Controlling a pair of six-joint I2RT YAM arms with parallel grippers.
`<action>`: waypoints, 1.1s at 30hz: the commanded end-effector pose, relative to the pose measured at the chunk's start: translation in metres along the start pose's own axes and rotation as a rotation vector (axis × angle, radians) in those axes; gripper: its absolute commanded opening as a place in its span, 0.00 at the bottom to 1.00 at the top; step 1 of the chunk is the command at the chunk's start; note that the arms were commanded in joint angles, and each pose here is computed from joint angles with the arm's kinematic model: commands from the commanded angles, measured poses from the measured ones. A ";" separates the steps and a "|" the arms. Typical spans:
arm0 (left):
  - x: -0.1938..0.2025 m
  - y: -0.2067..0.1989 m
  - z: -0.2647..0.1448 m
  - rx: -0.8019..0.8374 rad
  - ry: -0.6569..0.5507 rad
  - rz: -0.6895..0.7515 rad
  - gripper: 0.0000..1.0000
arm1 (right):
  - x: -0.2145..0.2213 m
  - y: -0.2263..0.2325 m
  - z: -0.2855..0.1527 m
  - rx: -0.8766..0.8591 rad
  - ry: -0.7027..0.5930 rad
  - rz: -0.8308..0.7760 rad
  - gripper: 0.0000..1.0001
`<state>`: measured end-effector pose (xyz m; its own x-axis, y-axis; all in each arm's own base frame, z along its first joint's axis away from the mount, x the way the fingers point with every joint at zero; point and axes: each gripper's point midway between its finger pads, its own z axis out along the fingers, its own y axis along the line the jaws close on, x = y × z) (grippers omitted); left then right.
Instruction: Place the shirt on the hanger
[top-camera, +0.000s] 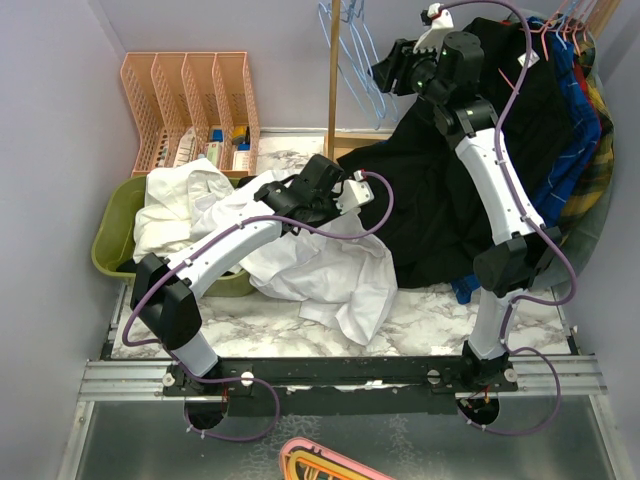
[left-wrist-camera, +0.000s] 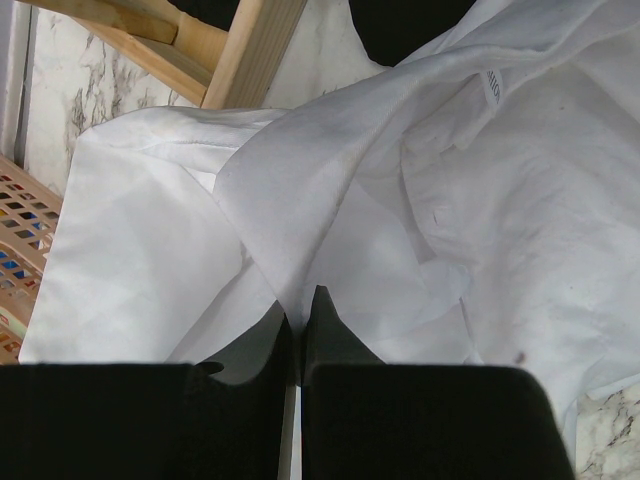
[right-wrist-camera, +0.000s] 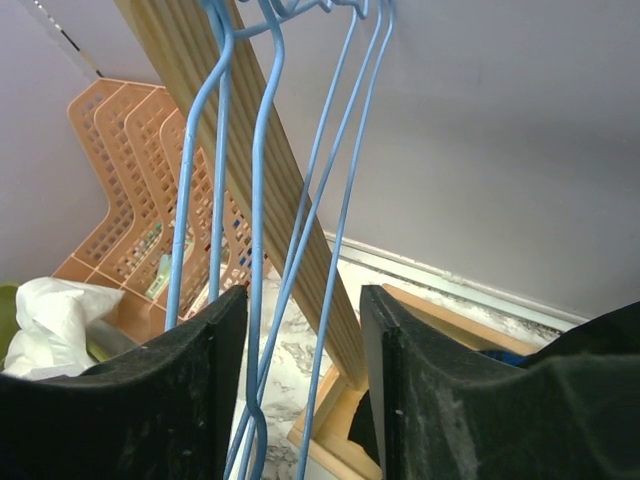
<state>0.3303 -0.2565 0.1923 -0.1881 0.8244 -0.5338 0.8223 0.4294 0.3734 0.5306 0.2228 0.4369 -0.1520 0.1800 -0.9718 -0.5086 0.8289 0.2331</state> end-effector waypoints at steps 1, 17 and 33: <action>-0.007 0.006 -0.002 -0.020 -0.019 -0.012 0.00 | 0.001 0.000 -0.007 0.000 0.013 -0.008 0.46; -0.004 0.007 -0.002 -0.028 -0.014 -0.010 0.00 | -0.019 -0.013 -0.023 0.098 -0.007 -0.099 0.01; -0.003 0.007 -0.004 -0.031 -0.015 -0.009 0.00 | -0.042 -0.015 -0.065 0.177 -0.053 -0.159 0.01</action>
<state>0.3298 -0.2558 0.1907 -0.1896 0.8262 -0.5304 0.8232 0.4283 0.3728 0.5098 0.1878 0.4650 -0.0694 0.0739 -0.9949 -0.4131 0.9056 0.0961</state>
